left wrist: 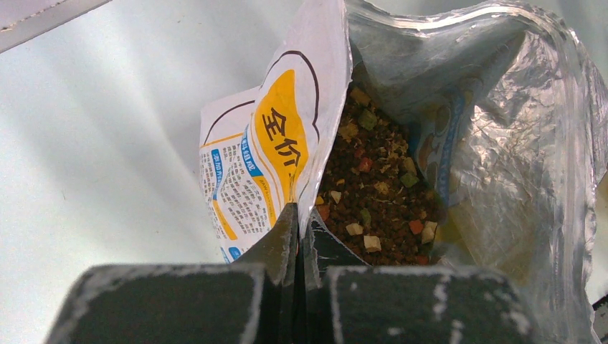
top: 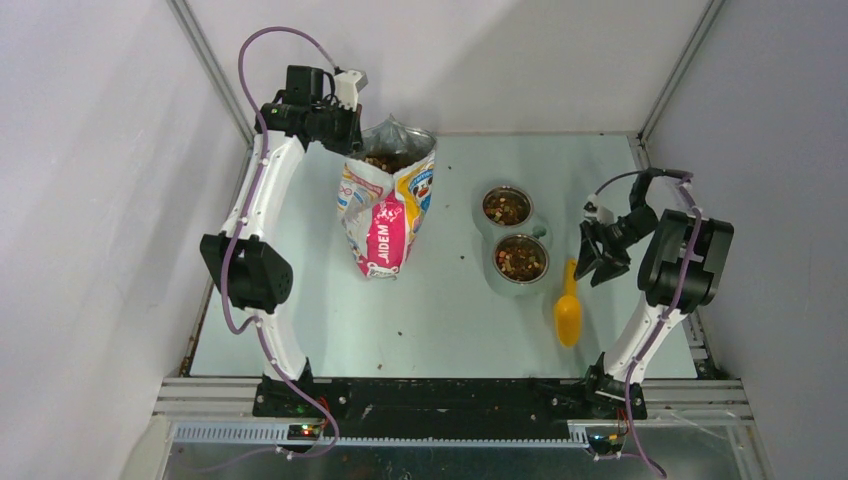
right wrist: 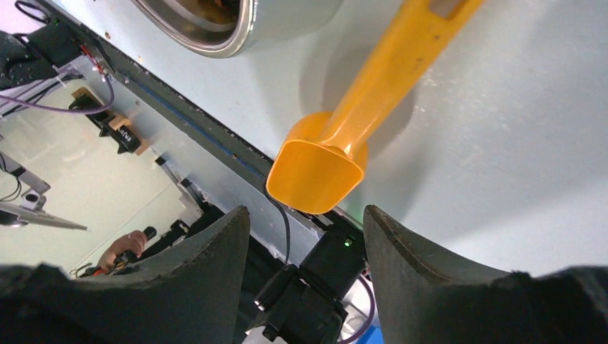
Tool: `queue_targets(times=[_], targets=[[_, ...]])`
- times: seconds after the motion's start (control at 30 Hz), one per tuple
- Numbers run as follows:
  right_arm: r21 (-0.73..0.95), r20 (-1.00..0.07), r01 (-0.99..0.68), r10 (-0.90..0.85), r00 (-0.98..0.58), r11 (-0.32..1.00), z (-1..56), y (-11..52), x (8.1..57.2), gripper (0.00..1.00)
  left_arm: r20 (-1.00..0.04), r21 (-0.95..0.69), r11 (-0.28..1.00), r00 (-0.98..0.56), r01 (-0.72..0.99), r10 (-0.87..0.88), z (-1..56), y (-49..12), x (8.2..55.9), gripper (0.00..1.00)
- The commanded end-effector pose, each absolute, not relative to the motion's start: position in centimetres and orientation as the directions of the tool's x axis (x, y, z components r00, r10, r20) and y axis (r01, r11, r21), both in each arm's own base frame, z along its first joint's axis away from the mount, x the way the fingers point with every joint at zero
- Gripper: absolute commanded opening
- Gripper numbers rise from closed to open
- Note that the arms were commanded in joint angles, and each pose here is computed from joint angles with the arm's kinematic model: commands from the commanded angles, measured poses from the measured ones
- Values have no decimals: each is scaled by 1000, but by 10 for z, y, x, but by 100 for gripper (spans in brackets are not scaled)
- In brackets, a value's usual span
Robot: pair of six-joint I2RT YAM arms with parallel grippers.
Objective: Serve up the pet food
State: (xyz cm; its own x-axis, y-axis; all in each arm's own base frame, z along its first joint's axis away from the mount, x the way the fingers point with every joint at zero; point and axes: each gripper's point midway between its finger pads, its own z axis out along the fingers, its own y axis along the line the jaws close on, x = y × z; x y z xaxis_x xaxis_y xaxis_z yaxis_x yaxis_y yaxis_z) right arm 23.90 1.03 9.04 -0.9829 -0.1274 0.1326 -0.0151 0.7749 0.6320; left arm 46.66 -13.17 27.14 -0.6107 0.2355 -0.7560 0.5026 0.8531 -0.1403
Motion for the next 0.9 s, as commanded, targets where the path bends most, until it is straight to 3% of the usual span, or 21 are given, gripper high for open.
queue_targets(times=[0.0,0.07,0.23,0.33,0.67,0.73,0.77,0.8,0.83,0.87], targets=[[568,-6,-93,-109,-994,818,118,-3,261,63,-899,-69,825,-393,560,191,353,-138,467,3],[548,-110,-166,-127,-986,820,136,1,279,64,-901,-75,826,-393,559,184,354,-139,468,5],[377,-472,-391,-189,-861,839,204,27,349,66,-904,-93,844,-400,527,150,358,-138,473,29],[289,-633,-471,-203,-747,833,254,56,384,66,-902,-114,867,-417,485,114,357,-135,475,37],[236,-856,-650,-163,-491,722,353,217,456,75,-912,-137,917,-408,375,30,371,-125,481,49],[253,-875,-655,-121,-469,712,360,240,470,76,-916,-134,960,-401,245,-26,380,-103,473,52],[257,-880,-657,-110,-463,709,355,250,481,77,-939,-146,978,-333,151,-88,407,-86,455,53],[234,-896,-673,-113,-429,701,362,263,482,77,-944,-156,979,-312,130,-109,391,-83,458,55],[193,-913,-676,-123,-390,711,362,270,493,78,-969,-167,975,-204,146,-135,426,-79,431,56],[170,-921,-690,-136,-366,704,362,284,494,79,-976,-168,965,-169,202,-135,412,-89,429,57]])
